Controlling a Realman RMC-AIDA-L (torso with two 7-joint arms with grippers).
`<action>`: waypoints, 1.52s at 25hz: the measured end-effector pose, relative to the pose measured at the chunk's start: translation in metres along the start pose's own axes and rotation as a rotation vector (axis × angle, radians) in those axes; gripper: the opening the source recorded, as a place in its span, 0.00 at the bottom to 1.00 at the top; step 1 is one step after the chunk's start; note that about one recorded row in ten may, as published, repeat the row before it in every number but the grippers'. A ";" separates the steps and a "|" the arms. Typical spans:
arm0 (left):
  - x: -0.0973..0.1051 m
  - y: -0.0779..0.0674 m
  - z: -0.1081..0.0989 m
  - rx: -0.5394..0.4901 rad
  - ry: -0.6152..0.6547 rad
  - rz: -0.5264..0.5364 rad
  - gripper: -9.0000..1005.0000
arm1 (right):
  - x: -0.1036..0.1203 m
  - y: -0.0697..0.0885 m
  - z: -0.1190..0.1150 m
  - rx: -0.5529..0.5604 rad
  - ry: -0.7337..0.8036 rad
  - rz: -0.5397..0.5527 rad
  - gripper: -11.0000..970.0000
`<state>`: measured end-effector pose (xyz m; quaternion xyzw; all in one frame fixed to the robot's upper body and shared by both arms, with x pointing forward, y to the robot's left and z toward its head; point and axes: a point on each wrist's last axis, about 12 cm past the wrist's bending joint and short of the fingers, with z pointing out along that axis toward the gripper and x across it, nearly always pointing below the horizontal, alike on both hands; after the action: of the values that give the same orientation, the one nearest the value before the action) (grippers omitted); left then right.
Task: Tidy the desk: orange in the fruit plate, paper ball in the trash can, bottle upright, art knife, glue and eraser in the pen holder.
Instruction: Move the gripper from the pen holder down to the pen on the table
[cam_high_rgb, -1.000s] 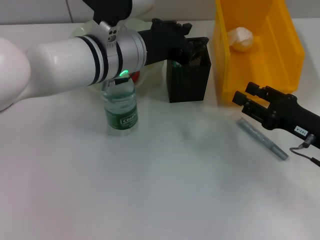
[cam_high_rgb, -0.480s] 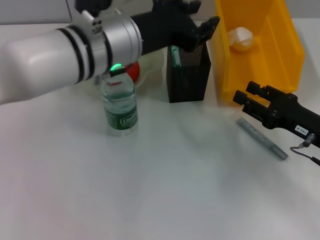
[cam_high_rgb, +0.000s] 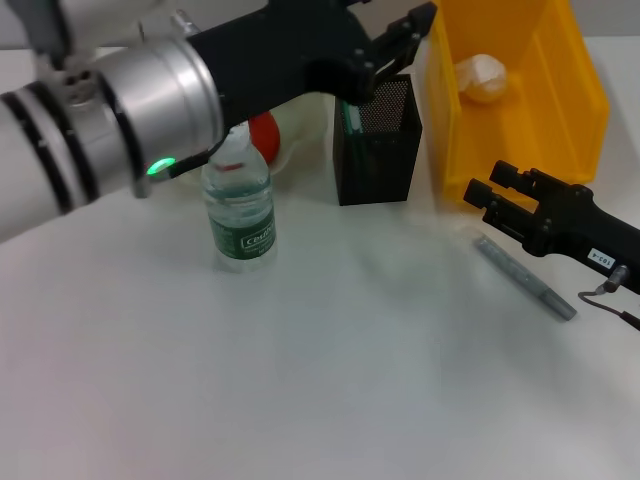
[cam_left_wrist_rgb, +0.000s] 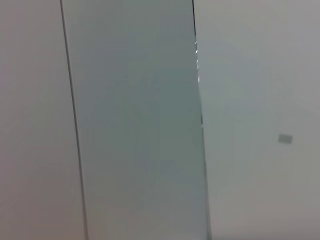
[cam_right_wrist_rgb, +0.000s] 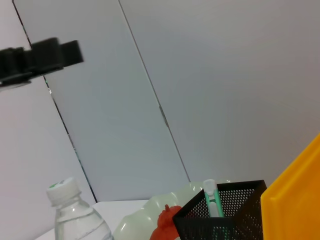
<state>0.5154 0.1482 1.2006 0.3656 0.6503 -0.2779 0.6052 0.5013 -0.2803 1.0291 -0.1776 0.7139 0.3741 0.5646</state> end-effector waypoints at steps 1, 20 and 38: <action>0.000 0.003 -0.005 0.019 -0.007 -0.013 0.47 | 0.000 0.000 0.000 -0.001 0.001 0.000 0.58; 0.102 0.044 -0.117 0.307 -0.369 -0.243 0.49 | 0.001 0.002 0.000 -0.010 0.004 0.008 0.58; 0.155 0.005 -0.123 0.415 -0.110 -0.142 0.79 | -0.125 -0.007 0.001 -0.196 0.211 0.006 0.58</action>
<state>0.4479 0.2711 1.0619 0.4199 0.5691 -0.4673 0.5306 0.5443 -0.3049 1.1440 -0.2682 0.7298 0.4228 0.4655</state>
